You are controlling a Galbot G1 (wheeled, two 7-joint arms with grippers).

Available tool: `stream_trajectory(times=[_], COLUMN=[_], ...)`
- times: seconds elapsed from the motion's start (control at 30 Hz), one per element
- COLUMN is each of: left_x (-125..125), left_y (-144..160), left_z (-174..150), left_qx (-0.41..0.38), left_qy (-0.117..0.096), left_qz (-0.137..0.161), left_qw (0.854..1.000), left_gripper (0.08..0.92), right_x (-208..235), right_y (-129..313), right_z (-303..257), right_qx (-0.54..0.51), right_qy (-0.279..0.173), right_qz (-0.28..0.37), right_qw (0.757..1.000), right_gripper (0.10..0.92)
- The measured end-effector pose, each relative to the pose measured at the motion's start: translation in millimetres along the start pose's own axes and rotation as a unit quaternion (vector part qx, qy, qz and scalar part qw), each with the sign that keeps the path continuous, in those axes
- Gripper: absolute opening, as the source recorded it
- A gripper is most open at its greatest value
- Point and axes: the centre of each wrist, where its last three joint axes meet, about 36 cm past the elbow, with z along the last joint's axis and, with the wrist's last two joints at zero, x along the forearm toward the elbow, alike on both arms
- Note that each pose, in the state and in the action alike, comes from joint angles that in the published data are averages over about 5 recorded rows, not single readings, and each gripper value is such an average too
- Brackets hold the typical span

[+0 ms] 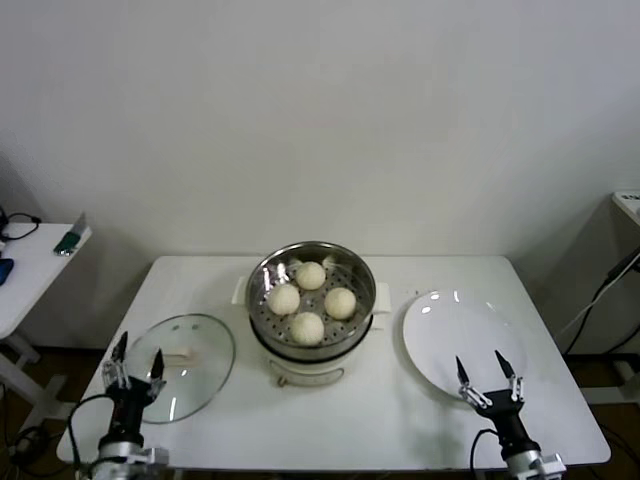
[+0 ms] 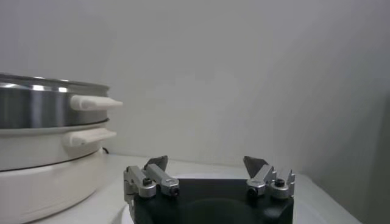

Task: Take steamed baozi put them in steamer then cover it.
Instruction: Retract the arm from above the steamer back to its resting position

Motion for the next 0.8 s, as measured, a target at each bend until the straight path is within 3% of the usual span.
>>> stream_trajectory(times=[0.3, 0.8], left_x=[-1, -33], left_y=[-44, -73], left_z=[30, 45], left_qx=[-0.132, -0.191], left_qy=[-0.015, -0.035], left_qz=[0.014, 0.016], left_qw=[0.991, 0.981], left_gripper=[0.823, 0.823], right_x=[1, 12], right_y=[7, 12], right_z=[-1, 1], right_qx=[-0.002, -0.005], right_qy=[-0.009, -0.011], right_qz=[0.011, 0.025], right_qw=[1.0, 1.0], right_gripper=[0.823, 0.823])
